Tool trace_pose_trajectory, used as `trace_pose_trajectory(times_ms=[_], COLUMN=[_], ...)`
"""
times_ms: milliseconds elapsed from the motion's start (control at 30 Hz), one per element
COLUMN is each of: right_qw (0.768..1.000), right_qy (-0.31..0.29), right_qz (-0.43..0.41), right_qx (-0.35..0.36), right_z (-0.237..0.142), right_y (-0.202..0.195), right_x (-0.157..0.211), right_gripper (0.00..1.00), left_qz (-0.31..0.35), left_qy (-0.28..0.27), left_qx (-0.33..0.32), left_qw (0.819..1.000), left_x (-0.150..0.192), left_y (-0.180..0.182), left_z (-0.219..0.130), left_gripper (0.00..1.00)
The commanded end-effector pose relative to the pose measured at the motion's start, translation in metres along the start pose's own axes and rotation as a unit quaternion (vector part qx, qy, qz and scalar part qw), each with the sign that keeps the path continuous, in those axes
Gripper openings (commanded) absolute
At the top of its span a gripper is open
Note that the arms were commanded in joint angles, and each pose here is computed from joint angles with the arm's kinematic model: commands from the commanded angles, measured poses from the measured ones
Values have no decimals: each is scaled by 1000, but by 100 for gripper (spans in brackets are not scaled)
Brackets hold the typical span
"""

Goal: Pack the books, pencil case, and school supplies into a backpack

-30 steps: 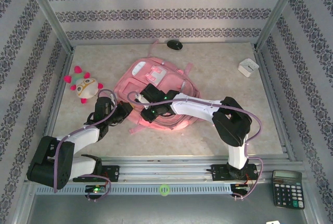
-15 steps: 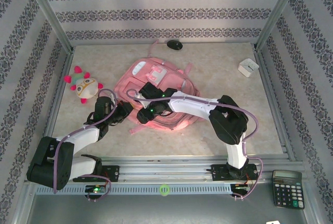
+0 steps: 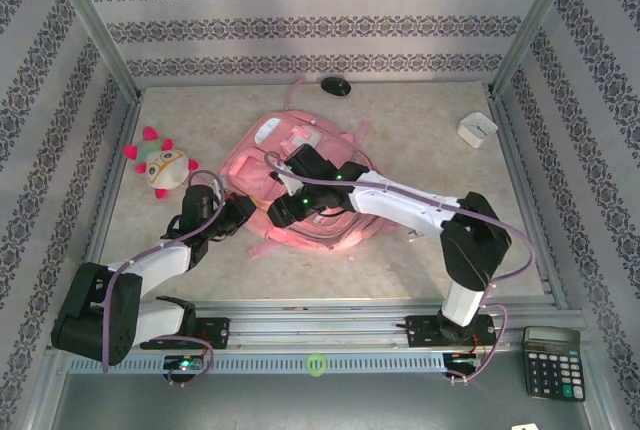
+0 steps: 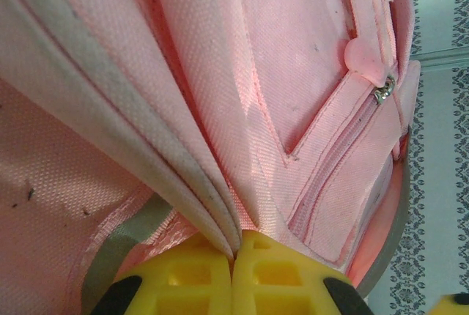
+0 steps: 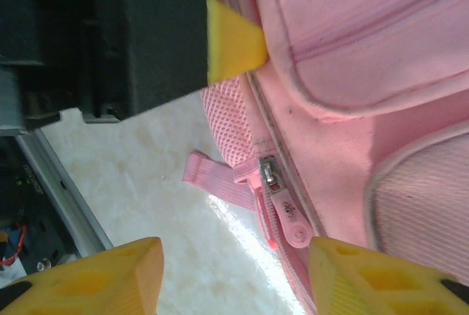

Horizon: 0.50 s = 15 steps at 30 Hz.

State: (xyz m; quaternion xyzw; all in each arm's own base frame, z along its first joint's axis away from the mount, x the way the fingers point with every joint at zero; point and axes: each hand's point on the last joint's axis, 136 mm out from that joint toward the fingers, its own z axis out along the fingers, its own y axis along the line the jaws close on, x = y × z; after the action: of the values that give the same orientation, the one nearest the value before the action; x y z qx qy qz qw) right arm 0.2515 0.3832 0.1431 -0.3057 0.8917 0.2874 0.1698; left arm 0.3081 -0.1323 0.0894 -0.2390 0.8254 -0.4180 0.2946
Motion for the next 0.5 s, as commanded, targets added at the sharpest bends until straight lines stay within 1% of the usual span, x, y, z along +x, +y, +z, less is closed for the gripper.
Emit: trace_pose_trajectory(times_ms=[0, 100, 233, 467], right_qw=[998, 996, 994, 992], right_qy=[6, 34, 68, 100], right_qz=[-12, -32, -36, -39], right_qx=[59, 78, 73, 72], right_z=[3, 17, 38, 63], right_y=[-15, -18, -20, -26], right_x=[0, 3, 10, 14], right_gripper=[56, 56, 57, 58], left_qz=[28, 29, 32, 33], left_qy=[9, 8, 5, 8], left_qx=[52, 55, 56, 57], left_qw=[998, 998, 998, 998], left_x=[2, 1, -1, -2], left_y=[-28, -31, -33, -35], left_z=[-2, -3, -3, -2], left_gripper=[5, 5, 5, 5])
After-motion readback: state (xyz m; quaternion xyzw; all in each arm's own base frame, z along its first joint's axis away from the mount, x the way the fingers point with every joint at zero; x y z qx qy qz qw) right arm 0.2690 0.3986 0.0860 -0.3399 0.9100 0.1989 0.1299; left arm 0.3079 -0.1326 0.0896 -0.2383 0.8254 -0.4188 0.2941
